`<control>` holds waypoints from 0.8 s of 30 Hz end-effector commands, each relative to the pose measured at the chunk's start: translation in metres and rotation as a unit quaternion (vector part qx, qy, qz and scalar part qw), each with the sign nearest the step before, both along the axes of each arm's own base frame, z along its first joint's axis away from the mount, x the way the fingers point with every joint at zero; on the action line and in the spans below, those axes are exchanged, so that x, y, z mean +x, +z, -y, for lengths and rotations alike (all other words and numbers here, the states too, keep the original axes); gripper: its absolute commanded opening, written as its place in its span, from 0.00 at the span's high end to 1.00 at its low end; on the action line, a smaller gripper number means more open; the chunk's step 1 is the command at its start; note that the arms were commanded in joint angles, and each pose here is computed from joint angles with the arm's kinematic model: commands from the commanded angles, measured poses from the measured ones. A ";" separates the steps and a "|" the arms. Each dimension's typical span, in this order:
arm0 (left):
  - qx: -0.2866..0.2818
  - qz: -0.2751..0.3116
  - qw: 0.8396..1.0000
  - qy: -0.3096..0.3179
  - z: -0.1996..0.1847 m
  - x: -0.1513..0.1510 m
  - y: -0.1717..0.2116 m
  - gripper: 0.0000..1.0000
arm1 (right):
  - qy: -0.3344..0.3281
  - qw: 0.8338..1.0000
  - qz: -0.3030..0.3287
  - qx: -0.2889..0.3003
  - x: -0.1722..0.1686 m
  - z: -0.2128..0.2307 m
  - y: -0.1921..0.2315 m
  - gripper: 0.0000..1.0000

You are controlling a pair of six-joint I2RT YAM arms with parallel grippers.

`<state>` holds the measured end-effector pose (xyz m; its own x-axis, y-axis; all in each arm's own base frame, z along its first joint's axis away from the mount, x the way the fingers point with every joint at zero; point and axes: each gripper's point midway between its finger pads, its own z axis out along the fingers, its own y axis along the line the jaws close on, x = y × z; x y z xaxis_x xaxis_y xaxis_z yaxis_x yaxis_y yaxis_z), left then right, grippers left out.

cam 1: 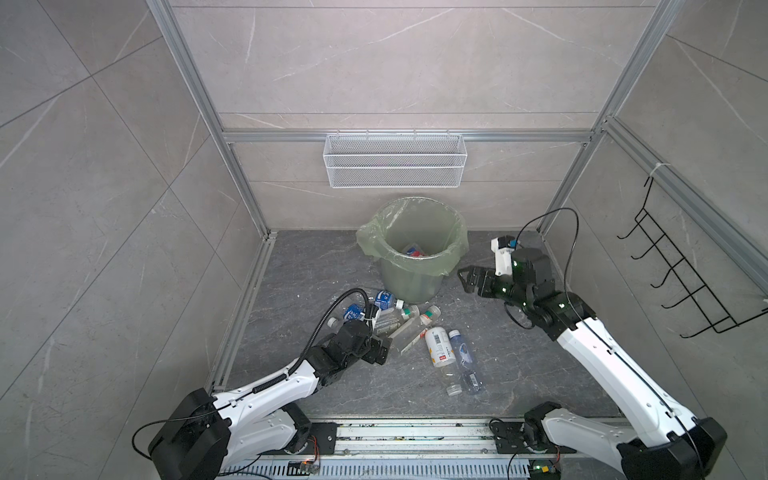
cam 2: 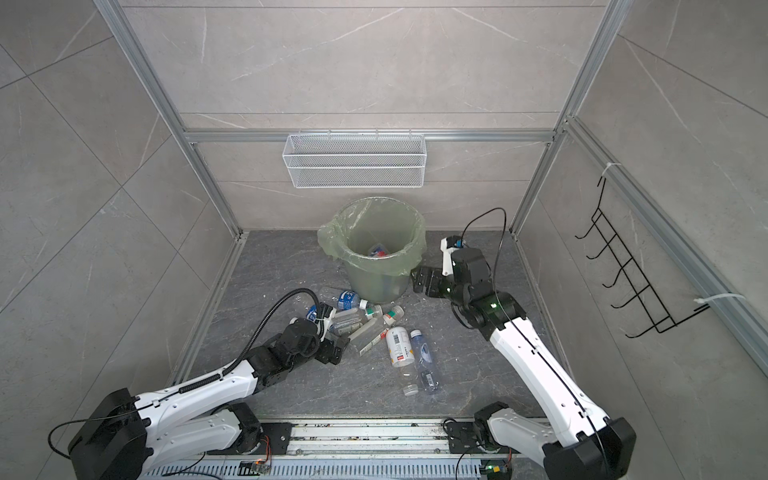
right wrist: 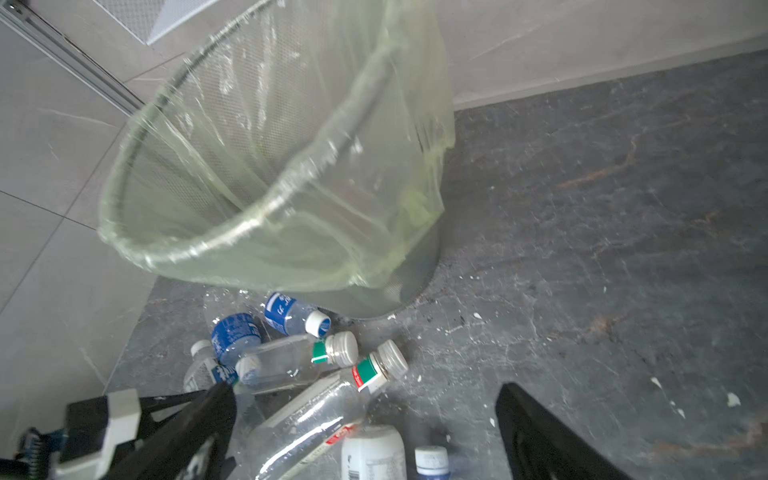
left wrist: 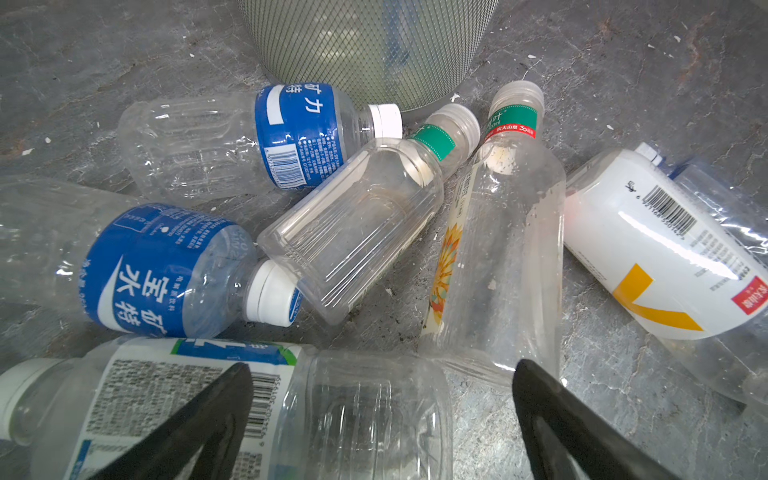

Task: Throw the plastic bottles in the bin
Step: 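Lower the right gripper beside the pile while the left gripper reaches the white-labelled bottle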

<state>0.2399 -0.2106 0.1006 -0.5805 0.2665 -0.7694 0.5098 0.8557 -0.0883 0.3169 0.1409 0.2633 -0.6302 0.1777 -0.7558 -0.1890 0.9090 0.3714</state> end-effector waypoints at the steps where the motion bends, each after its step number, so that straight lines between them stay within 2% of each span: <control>1: -0.024 0.016 1.000 -0.004 0.006 0.002 0.014 0.00 | -0.009 1.000 0.008 -0.006 -0.014 0.009 -0.019 0.01; 10: -0.030 0.012 0.999 -0.001 0.006 0.001 0.013 0.00 | -0.019 0.999 -0.048 -0.004 -0.054 0.024 -0.099 0.01; 20: -0.033 0.018 0.999 -0.035 0.038 -0.005 0.034 0.01 | -0.036 0.996 -0.085 -0.022 -0.066 0.034 -0.153 0.01; 24: -0.033 0.016 0.998 -0.049 0.058 -0.011 0.043 0.02 | -0.035 0.997 -0.064 -0.013 -0.065 0.034 -0.147 0.00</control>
<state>0.2254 -0.2546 0.1241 -0.5442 0.3035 -0.7821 0.6002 0.7922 -0.1102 0.2457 0.1067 0.1078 -0.7520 0.1744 -0.6357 -0.0742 0.9359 0.3445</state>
